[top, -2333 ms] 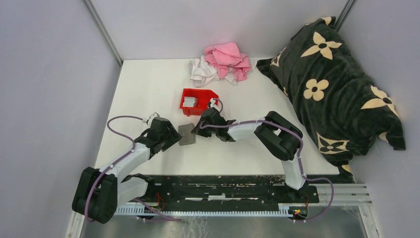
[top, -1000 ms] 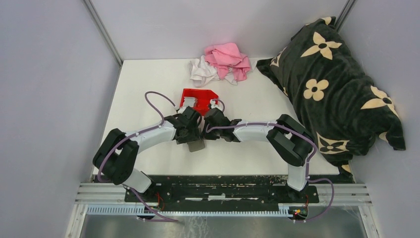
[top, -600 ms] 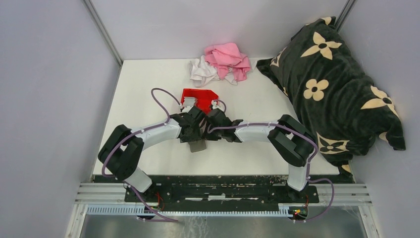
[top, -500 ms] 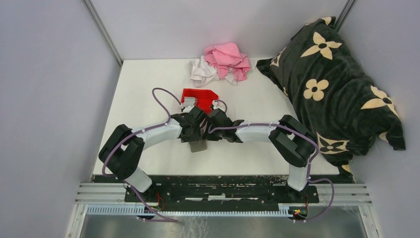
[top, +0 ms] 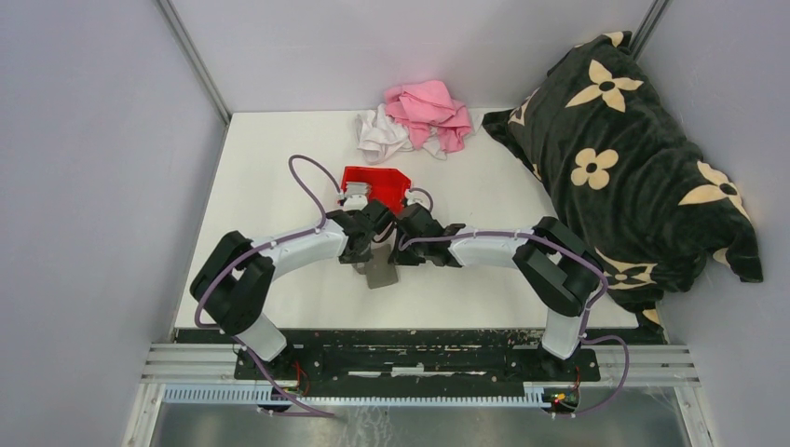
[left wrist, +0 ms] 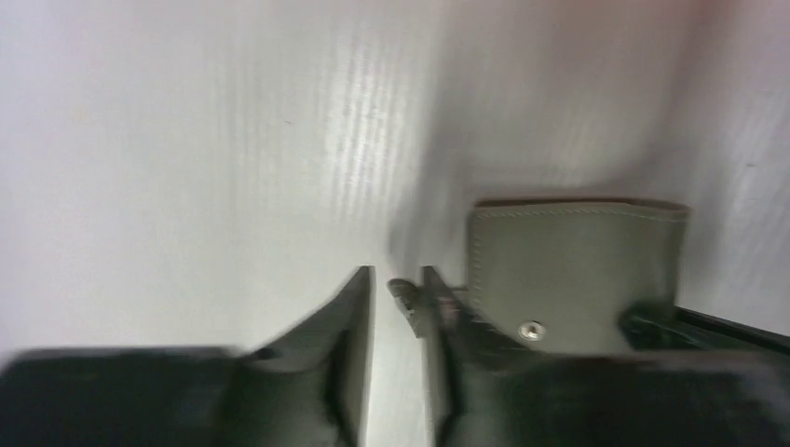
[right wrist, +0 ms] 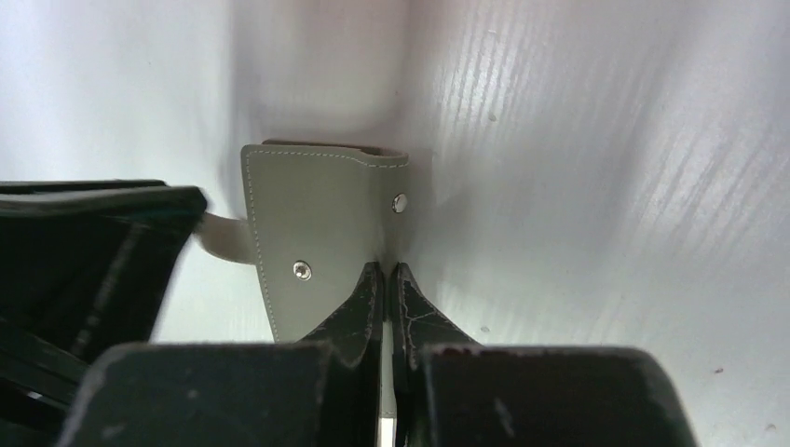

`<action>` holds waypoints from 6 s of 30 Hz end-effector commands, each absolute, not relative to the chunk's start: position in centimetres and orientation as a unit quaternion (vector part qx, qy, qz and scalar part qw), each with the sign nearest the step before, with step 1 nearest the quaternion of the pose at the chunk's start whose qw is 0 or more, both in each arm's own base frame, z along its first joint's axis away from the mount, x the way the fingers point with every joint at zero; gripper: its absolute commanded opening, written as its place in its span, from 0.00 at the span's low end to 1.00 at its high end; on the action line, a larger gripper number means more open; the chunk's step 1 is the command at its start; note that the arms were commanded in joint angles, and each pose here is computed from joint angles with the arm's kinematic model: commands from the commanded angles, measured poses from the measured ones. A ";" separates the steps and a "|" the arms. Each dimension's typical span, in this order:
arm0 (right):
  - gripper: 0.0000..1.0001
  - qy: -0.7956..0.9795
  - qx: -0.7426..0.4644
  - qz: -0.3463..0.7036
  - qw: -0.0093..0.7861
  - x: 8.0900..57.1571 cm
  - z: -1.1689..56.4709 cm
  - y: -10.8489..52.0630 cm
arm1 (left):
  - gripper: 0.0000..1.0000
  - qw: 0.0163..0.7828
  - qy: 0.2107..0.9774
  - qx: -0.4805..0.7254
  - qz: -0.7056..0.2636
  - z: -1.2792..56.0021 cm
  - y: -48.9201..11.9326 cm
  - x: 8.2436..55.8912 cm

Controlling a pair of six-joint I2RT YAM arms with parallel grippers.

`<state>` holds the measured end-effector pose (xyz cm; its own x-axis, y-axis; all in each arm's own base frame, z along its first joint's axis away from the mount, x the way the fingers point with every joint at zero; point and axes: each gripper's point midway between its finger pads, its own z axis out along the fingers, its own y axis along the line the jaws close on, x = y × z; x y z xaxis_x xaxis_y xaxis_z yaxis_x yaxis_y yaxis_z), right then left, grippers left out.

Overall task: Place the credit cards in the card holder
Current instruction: Open the card holder at the center of the board, then adjust the card holder at the center of the board, then adjust the storage box at the center of the board.

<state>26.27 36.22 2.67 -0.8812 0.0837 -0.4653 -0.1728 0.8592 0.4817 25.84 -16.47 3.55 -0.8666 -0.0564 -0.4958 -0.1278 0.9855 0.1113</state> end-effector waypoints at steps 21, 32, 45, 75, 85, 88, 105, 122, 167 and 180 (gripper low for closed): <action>0.17 0.945 -0.063 0.190 0.260 26.7 3.6 32.1 | 0.39 0.310 0.944 -0.113 0.025 6.0 -15.3 22.7; 0.42 0.937 -0.106 0.148 0.298 27.7 6.5 30.5 | 0.46 0.327 0.925 -0.166 -0.098 5.4 -17.9 22.5; 0.30 0.930 -0.142 0.152 0.303 24.1 10.3 29.7 | 0.48 0.358 0.919 -0.135 -0.094 6.6 -19.3 25.8; 0.01 0.943 -0.151 0.170 0.244 19.0 2.9 32.8 | 0.47 0.325 0.935 -0.071 -0.125 2.6 -22.7 31.9; 0.01 0.944 -0.153 0.147 0.253 19.7 2.4 32.2 | 0.43 0.302 0.942 -0.079 -0.122 1.5 -21.1 29.0; 0.01 0.942 -0.157 0.141 0.260 20.1 2.6 32.4 | 0.43 0.298 0.943 -0.084 -0.119 1.3 -20.4 27.9; 0.01 0.937 -0.163 0.134 0.279 24.8 4.0 34.2 | 0.42 0.288 0.942 -0.111 -0.128 1.7 -18.3 24.0; 0.01 0.929 -0.170 0.163 0.286 30.6 4.3 38.5 | 0.42 0.292 0.936 -0.138 -0.139 3.0 -16.8 21.9; 0.87 0.825 -0.363 0.189 0.391 41.0 21.0 42.1 | 0.73 0.437 0.865 -0.231 -0.085 15.3 -11.8 27.7; 0.43 0.875 -0.299 0.074 0.375 44.8 14.1 37.2 | 0.62 0.411 0.846 -0.331 -0.070 10.1 -10.5 32.9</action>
